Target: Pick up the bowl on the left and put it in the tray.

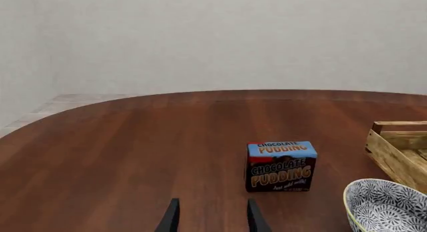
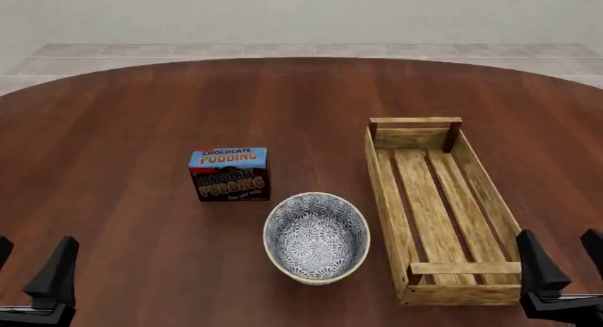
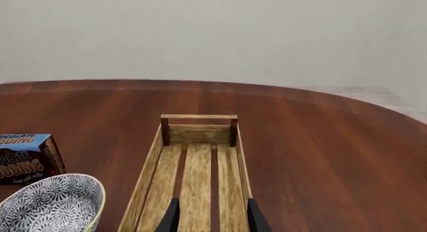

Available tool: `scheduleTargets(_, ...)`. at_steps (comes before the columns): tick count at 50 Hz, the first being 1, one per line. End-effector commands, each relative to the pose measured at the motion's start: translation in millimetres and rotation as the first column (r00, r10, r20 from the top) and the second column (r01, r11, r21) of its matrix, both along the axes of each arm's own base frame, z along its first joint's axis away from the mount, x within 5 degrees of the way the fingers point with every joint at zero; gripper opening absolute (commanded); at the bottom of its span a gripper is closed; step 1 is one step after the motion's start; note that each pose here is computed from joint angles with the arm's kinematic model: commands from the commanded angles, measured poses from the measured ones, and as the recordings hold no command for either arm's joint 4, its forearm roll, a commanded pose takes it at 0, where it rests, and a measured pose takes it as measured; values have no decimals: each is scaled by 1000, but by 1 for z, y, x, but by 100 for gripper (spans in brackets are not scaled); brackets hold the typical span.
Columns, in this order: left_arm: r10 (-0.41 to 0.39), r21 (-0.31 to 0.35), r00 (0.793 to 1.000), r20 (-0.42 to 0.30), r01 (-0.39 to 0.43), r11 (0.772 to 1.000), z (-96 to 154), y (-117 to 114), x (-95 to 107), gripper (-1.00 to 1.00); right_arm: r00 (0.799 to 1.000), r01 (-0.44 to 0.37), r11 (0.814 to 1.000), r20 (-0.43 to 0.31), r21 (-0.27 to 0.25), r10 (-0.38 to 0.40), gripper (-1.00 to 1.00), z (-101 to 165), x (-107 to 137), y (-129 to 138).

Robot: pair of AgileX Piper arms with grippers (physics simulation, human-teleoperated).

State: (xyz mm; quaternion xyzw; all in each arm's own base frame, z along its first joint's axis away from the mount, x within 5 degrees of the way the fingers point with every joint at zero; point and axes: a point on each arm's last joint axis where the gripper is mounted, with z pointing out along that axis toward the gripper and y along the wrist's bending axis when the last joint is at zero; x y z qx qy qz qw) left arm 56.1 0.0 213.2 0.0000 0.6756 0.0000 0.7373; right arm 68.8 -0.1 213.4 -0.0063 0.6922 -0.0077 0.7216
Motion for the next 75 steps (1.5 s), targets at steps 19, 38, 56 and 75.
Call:
scheduleTargets(19, 0, 0, 1000, 0, 0, 1000, 0, 0, 0, 100, 998, -22, 997, -55, -76, 18, 100, -5, 0, 1)
scheduleTargets(38, 0, 0, 1000, 0, 0, 1000, 0, 0, 0, 100, 993, -77, 988, -96, -136, 64, 100, -7, 6, 5)
scheduleTargets(56, 0, 0, 1000, 0, 0, 1000, 0, 0, 0, 100, 973, -187, 960, -175, -210, 151, 100, -14, 25, 15)
scheduleTargets(75, 0, 0, 1000, 0, 0, 1000, 0, 0, 0, 100, 946, -269, 944, -239, -192, 221, 100, -23, 45, 27)
